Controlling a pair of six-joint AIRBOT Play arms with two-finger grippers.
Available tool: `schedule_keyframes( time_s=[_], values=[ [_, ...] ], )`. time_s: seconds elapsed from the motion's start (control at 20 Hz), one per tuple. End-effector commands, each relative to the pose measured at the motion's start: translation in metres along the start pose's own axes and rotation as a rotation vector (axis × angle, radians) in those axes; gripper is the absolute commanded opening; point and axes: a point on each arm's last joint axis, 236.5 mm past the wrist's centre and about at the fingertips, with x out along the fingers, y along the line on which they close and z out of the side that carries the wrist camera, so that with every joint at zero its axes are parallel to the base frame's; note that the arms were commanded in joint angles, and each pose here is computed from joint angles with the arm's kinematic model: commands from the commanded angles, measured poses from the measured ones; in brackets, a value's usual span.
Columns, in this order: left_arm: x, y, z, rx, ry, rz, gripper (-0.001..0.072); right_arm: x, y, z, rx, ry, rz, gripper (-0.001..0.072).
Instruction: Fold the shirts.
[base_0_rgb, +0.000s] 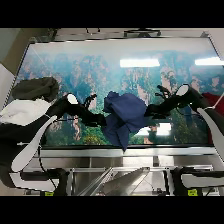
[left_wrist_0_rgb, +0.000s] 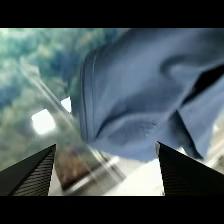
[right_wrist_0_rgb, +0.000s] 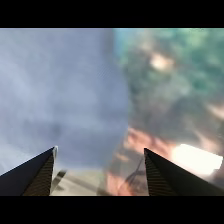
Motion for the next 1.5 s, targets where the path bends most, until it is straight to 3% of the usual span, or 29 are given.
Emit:
schedule_keyframes(
  time_s=[0.0,0.1,0.15,0.2,0.25,0.3,0.35,0.7,0.95,1.15,1.3,1.45],
  values=[
    [0.018,-0.005,0.010,0.037,-0.025,0.025,0.0692,0.032,0.015,-0.001,-0.058,0.042,0.060,0.0616],
    [0.028,-0.012,0.010,0.056,0.015,0.022,0.0692,0.034,0.022,0.001,-0.084,0.035,0.088,0.0616],
    [0.033,-0.015,0.009,0.068,0.043,0.020,0.0643,0.034,0.024,0.002,-0.090,0.032,0.097,0.0614],
    [0.034,-0.020,0.009,0.080,0.057,0.016,0.0423,0.034,0.025,0.001,-0.101,0.034,0.102,0.0549],
    [0.033,-0.024,0.012,0.092,0.058,0.013,0.0191,0.033,0.027,0.000,-0.102,0.037,0.108,0.0354],
    [0.029,-0.029,0.016,0.107,0.048,0.010,0.0040,0.033,0.030,-0.001,-0.100,0.043,0.119,0.0130],
    [0.023,-0.034,0.020,0.126,0.047,0.004,0.0016,0.031,0.032,-0.003,-0.112,0.048,0.128,0.0017],
    [-0.090,-0.091,0.057,0.278,-0.157,-0.033,0.0018,-0.057,0.061,0.015,-0.205,-0.077,0.205,0.0015],
    [-0.252,-0.134,0.052,0.384,-0.504,-0.010,0.0019,-0.227,0.142,0.034,-0.281,-0.529,0.510,0.0015],
    [-0.353,-0.165,0.020,0.471,-0.769,0.043,0.0020,-0.333,0.198,-0.002,-0.424,-0.807,0.719,0.0016],
    [-0.375,-0.168,-0.007,0.487,-0.819,0.077,0.0021,-0.357,0.221,-0.026,-0.492,-0.888,0.730,0.0016],
    [-0.357,-0.161,-0.019,0.484,-0.716,0.077,0.0021,-0.355,0.225,-0.032,-0.509,-0.880,0.722,0.0016]
  ],
)
